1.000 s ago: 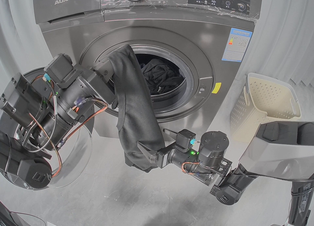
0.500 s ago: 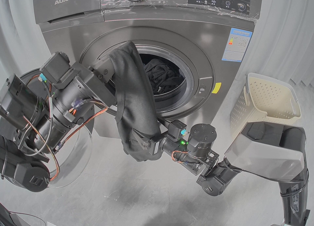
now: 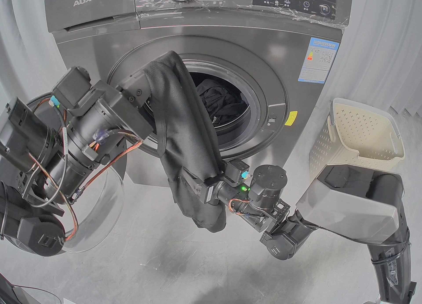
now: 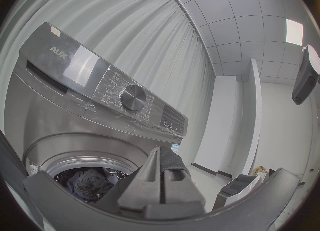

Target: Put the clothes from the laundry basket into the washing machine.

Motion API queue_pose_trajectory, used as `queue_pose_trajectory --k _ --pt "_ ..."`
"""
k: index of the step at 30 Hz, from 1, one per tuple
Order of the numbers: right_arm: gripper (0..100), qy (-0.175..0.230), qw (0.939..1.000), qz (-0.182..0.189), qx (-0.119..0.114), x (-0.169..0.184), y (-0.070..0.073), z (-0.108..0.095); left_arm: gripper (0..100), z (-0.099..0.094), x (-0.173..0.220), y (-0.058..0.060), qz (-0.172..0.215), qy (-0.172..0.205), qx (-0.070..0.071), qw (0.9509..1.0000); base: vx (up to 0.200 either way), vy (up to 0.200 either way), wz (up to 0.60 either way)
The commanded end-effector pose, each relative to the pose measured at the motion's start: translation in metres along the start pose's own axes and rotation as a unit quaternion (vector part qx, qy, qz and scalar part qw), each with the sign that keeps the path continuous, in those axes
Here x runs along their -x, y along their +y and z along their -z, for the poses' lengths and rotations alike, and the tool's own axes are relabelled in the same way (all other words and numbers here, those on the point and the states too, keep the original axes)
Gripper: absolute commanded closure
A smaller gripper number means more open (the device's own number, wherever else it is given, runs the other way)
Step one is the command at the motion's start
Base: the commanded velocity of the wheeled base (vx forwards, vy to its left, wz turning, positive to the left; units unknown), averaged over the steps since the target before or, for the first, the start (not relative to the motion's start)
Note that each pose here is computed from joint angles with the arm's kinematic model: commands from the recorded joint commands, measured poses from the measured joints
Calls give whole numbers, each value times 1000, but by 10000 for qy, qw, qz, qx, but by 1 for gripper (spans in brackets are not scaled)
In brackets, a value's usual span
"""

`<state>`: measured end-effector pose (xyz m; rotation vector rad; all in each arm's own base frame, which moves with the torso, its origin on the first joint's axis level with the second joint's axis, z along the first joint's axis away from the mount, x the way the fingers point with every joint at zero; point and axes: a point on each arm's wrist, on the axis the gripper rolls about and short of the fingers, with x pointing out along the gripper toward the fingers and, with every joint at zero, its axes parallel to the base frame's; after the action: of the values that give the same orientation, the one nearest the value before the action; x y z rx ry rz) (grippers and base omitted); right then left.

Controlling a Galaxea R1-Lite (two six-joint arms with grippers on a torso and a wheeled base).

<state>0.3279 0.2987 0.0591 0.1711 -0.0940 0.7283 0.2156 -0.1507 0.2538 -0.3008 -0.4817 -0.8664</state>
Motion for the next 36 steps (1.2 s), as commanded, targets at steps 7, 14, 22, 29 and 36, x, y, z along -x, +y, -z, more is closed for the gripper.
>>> queue_pose_trajectory --k 7,14,22,29,36 --pt "100 13 9997 243 3 33 -14 -39 100 -1 6 27 -464 94 -230 9986 0 0 0" --pt "100 -12 9993 362 -42 60 -18 -65 100 16 13 35 -655 509 -162 9964 0 0 0" --pt "100 -416 9982 419 -64 60 -23 -92 100 50 33 43 -680 1224 14 9901 0 0 0" --pt "100 -656 9972 363 -58 64 -18 -108 100 74 45 53 -832 1706 141 9817 0 0 0" --pt "100 -778 9967 240 -78 67 -7 -120 100 99 52 57 -904 2113 190 9731 0 0 0"
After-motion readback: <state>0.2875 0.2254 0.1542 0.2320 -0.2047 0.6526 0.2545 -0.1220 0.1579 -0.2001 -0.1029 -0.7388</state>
